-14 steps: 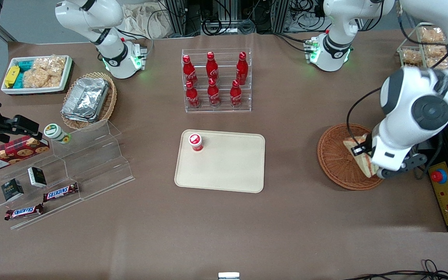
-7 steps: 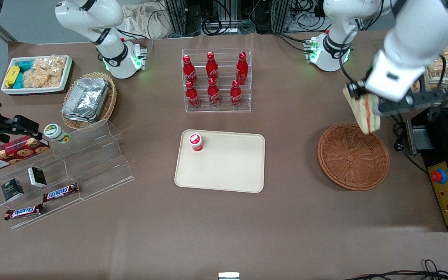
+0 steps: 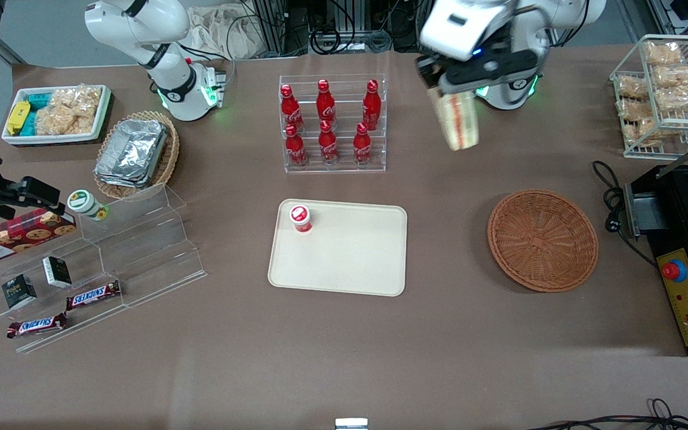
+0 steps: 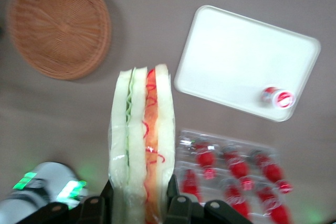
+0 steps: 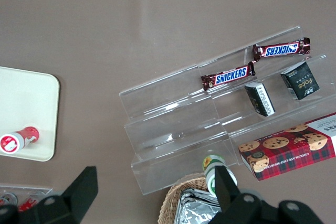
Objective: Place sandwich from basket to tray
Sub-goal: 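Carry the sandwich to the cream tray and release it there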
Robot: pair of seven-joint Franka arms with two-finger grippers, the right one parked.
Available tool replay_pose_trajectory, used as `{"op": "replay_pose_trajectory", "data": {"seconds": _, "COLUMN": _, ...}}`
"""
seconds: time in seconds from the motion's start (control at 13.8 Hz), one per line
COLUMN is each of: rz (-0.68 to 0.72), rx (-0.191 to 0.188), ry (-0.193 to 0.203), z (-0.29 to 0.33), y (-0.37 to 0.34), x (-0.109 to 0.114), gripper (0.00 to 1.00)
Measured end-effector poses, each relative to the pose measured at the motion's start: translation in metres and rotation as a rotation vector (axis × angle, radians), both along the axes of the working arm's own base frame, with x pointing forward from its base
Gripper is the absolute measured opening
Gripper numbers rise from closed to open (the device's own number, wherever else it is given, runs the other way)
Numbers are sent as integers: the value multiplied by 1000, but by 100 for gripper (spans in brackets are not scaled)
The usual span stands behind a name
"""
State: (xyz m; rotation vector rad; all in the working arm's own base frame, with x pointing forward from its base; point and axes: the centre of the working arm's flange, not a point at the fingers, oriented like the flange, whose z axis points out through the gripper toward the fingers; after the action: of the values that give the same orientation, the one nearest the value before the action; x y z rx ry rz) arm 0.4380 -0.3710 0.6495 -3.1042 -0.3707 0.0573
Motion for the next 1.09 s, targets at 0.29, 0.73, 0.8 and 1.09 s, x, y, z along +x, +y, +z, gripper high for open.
{"op": "replay_pose_trajectory", "data": {"seconds": 0.29, "rz": 61, "rx": -85, "ry": 69, "z": -133, "y": -31, "x": 69, "gripper": 41}}
{"op": "replay_pose_trajectory", "data": {"seconds": 0.73, "rz": 84, "rx": -61, "ry": 68, "z": -342, "y": -68, "x": 109, "gripper": 41}}
{"op": "replay_pose_trajectory", "data": {"seconds": 0.8, "rz": 76, "rx": -60, "ry": 74, "z": -366, "y": -72, "x": 108, "gripper": 41}}
{"op": "replay_pose_trajectory", "data": {"seconds": 1.09, "rz": 50, "rx": -8, "ry": 80, "z": -416, "y": -75, "x": 105, "gripper": 42}}
